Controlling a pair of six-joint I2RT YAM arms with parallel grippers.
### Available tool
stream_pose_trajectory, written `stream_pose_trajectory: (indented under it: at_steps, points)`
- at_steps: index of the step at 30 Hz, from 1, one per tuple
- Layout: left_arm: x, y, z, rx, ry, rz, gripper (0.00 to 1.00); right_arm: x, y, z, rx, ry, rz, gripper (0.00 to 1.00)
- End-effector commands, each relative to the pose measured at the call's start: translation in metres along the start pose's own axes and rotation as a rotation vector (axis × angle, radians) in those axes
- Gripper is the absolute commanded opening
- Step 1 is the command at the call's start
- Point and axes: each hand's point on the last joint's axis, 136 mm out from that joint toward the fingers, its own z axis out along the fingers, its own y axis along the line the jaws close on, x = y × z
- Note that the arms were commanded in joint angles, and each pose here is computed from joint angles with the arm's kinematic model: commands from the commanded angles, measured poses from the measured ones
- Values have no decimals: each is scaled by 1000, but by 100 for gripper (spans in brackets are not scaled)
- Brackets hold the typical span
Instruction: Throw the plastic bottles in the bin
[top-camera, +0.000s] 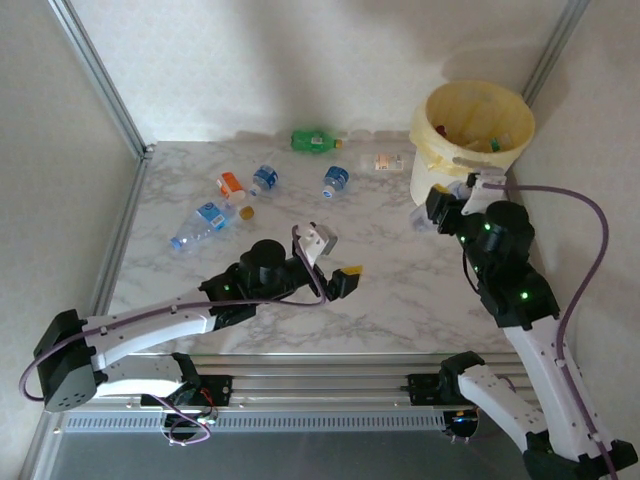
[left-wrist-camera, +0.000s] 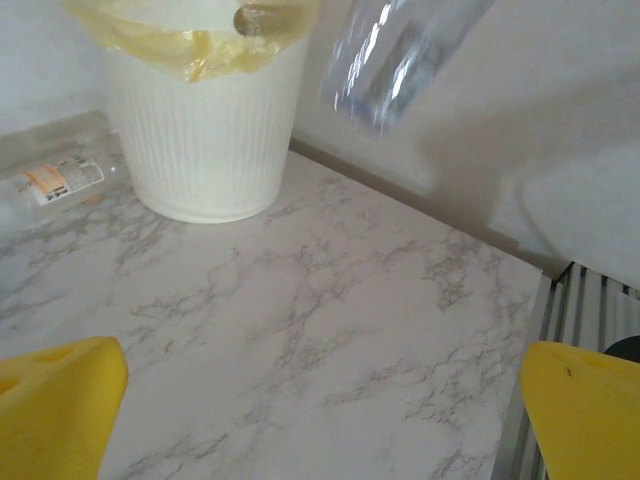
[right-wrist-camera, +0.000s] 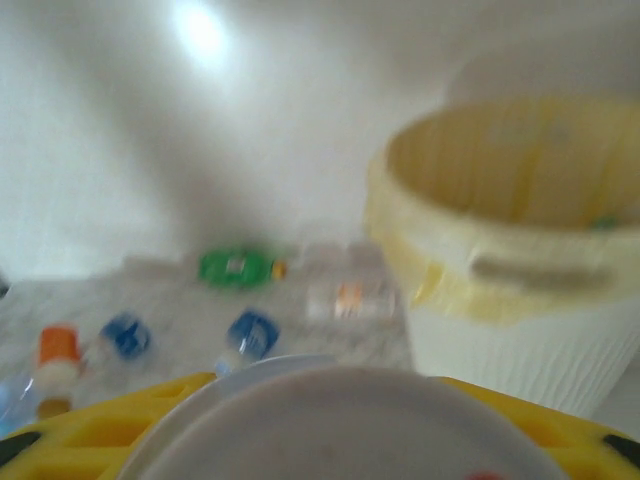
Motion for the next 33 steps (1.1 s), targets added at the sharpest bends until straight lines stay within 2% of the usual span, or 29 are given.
stream_pose_trajectory:
  at_steps: [1,7,11,16,19,22,24,25,27,29,31,33]
  points:
    - [-8,7,-8,-47,-53,-30,100,-71,-9,-19,83,-339,-126,46]
    - [0,15,-12,-82,-46,-46,100,-126,-19,-41,208,-670,-218,43]
    - [4,18,-12,-95,-42,-50,99,-147,-25,-45,267,-789,-236,43]
    - [1,20,-16,-101,-64,-53,100,-158,-32,-30,282,-816,-241,43]
    - [1,23,-19,-108,-71,-56,100,-161,-39,-13,304,-788,-230,42]
    - [2,25,-21,-112,-72,-62,100,-160,-57,24,363,-662,-217,41]
    - [2,26,-22,-118,-74,-67,100,-150,-71,68,346,-477,-198,44]
    - [2,28,-22,-123,-73,-71,100,-139,-80,97,328,-334,-182,46]
    - [3,29,-22,-128,-72,-79,100,-105,-102,143,362,-29,-111,57]
    - [4,32,-21,-138,-67,-89,100,-74,-106,175,329,180,-76,80]
    - [7,37,-19,-159,-56,-98,100,-47,-111,192,347,288,-44,85]
    - [8,40,-16,-171,-52,-110,100,-36,-114,196,357,297,-34,89]
